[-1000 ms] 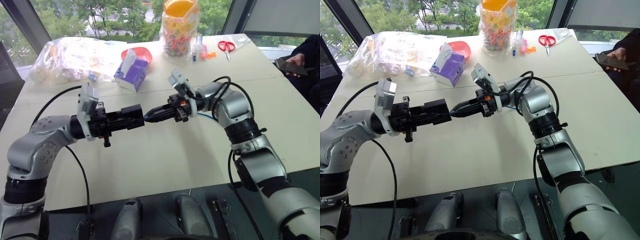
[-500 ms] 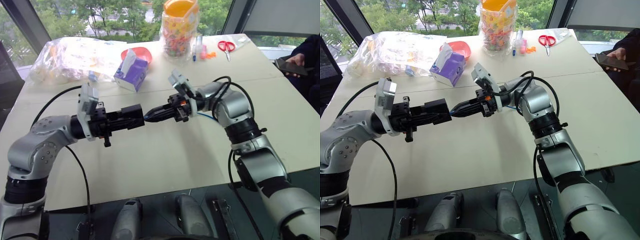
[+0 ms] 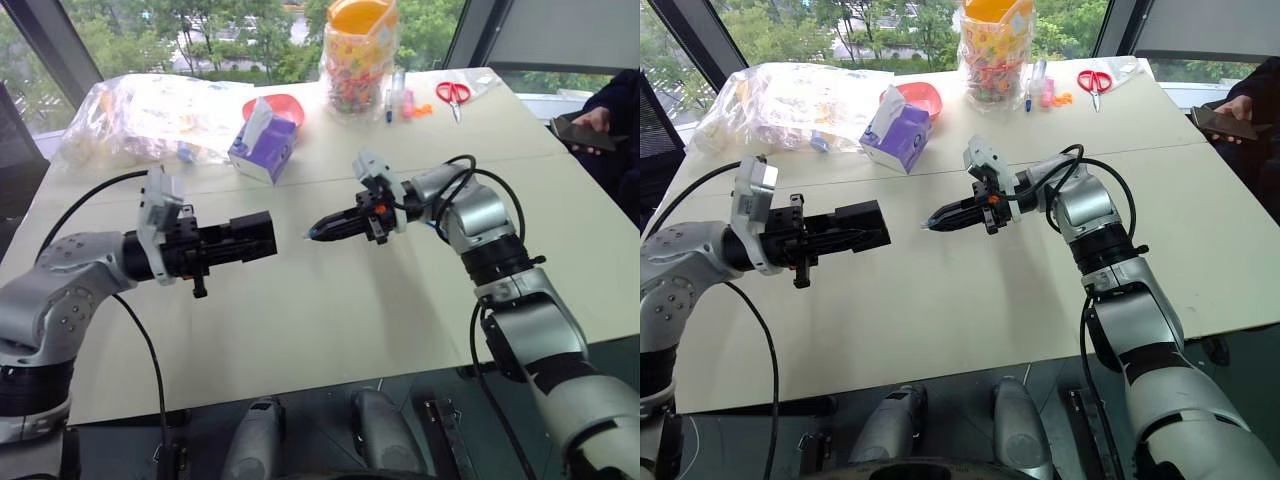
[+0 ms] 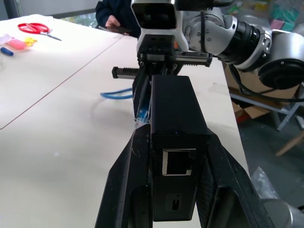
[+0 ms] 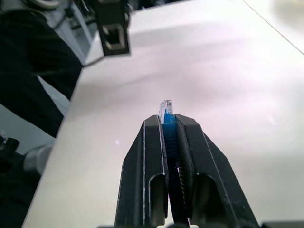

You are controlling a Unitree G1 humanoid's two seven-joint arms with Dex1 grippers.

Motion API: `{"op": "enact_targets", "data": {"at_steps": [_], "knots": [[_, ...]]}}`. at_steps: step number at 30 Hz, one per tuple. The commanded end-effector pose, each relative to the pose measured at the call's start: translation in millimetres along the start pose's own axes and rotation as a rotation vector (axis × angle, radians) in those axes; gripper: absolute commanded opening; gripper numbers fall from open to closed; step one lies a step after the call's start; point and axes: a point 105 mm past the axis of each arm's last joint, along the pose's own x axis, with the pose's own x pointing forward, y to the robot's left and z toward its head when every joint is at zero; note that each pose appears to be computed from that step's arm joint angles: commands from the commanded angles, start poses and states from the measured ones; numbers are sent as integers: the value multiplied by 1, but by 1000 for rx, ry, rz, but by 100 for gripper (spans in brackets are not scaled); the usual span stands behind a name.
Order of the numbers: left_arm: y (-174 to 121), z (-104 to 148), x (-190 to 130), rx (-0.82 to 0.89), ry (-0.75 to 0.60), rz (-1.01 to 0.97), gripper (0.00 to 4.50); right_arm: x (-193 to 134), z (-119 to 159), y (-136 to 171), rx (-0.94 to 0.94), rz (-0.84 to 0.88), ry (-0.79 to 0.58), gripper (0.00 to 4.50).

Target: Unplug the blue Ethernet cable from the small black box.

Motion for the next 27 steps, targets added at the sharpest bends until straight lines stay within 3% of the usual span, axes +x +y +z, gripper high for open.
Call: {"op": "enact_targets", "data": {"at_steps": [1,6,13,27], "knots": [[1,1,-3,81,24,18,51,-14,10,-11,-56,-78,-6,9],[31,-29,13,207,44,172,51,-17,-12,-48,-90,-344,38,9],[68,-49,48,215,-80,395,51,-38,-36,-83,-10,-684,19,9],[90,-87,91,96,-96,500,51,-44,-71,-86,83,-799,38,9]]}}
